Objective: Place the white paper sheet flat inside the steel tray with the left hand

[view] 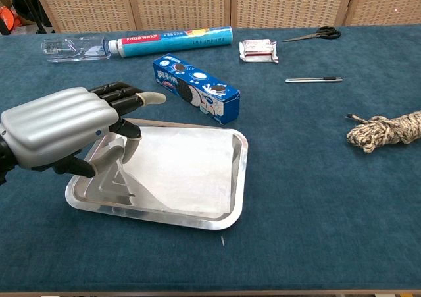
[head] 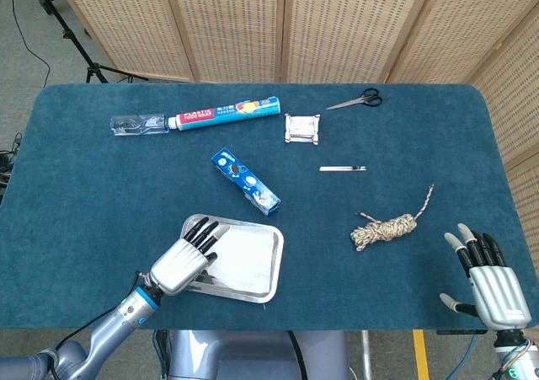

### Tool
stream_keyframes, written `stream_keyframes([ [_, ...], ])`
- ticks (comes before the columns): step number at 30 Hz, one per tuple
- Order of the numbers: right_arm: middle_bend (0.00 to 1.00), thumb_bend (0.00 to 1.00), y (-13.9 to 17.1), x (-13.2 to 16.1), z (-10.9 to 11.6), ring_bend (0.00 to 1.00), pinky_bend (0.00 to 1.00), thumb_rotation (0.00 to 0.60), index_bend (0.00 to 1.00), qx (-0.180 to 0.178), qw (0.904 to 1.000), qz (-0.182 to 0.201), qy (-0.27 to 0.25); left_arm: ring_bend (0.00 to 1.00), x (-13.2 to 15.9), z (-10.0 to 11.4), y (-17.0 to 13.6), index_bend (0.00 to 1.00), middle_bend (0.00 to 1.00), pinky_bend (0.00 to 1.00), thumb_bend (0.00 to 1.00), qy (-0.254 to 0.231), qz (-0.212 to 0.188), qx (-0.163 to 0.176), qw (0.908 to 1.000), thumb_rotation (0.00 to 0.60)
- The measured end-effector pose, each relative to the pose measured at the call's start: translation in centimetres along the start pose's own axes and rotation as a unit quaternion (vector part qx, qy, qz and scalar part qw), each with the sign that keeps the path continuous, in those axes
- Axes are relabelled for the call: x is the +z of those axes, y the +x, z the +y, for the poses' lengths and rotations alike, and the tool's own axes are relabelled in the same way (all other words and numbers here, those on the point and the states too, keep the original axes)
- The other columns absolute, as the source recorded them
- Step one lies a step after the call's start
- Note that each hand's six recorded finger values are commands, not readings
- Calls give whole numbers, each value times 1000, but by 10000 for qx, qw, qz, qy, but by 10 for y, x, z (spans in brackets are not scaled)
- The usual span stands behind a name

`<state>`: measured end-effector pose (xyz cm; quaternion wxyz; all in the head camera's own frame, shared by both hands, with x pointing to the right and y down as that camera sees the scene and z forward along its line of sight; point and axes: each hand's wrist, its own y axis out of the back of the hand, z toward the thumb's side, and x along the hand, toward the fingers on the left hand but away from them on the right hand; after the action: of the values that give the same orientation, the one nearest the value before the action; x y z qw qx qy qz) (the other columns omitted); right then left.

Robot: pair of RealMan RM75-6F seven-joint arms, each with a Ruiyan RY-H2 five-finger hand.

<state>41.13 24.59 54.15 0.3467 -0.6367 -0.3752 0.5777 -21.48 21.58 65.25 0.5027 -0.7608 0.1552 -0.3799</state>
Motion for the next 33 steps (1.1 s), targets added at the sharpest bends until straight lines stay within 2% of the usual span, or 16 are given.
stream_keyframes([
  [25, 0, 0, 0, -1, 0, 0, 0, 600, 102, 26, 10000, 8, -23, 0, 7, -3, -4, 739, 24, 0, 597, 124, -595, -11, 9981, 600],
  [33, 0, 0, 0, -1, -1, 0, 0, 600, 102, 41, 10000, 9, -10, 0, 7, -6, -6, 740, 24, 0, 598, 143, -803, -129, 9966, 600],
])
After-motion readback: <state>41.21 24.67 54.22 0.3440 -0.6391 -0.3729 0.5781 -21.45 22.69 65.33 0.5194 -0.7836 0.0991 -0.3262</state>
